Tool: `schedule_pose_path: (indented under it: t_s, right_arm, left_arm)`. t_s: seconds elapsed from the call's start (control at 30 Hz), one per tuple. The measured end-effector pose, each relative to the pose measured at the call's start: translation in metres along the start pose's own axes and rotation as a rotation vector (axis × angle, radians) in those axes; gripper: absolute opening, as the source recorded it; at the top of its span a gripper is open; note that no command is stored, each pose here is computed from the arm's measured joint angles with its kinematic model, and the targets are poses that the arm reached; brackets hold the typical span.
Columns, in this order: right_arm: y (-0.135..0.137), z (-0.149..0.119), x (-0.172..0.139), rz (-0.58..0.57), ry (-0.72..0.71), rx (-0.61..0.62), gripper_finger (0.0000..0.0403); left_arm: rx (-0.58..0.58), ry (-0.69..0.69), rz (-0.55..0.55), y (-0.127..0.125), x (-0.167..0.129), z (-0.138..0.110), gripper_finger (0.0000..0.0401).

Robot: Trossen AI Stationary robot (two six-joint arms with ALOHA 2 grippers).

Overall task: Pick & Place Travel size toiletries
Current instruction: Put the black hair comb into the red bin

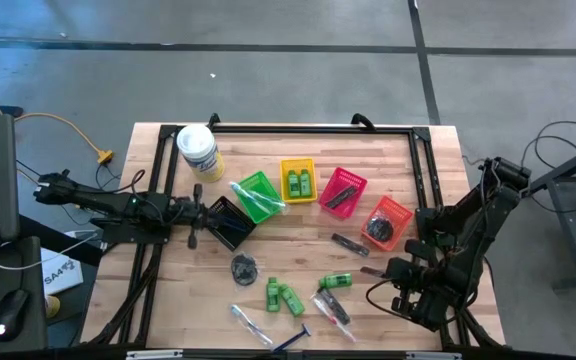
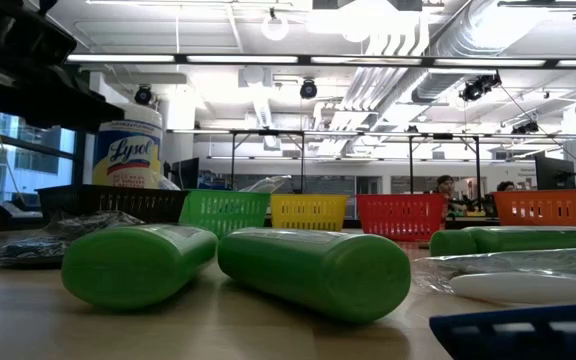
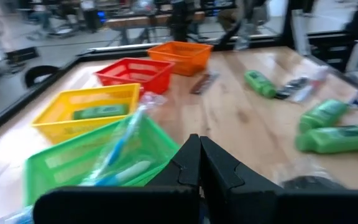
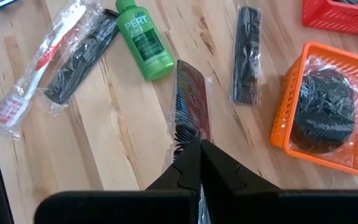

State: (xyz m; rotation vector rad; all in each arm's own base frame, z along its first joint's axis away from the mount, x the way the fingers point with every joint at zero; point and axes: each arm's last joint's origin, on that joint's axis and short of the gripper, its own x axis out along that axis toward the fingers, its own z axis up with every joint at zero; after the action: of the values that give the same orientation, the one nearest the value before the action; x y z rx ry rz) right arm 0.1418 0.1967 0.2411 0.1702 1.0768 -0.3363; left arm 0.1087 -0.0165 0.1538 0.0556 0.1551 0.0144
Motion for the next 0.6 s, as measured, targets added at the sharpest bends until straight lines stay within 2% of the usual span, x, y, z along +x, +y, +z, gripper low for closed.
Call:
schedule_pose_path:
  t_s: [0.17,0.6]
  right_arm:
    - [-0.001,0.003,0.002,-0.007,0.016,0.013,0.0002]
    - [-0.006,0.02,0.011,-0.034,0.009,0.042,0.0003]
  left_arm:
    - [0.0,0.001,0.091,0.003,0.0,0.0,0.0]
    - [-0.001,0.002,0.1,0.003,0.0,0.0,0.0]
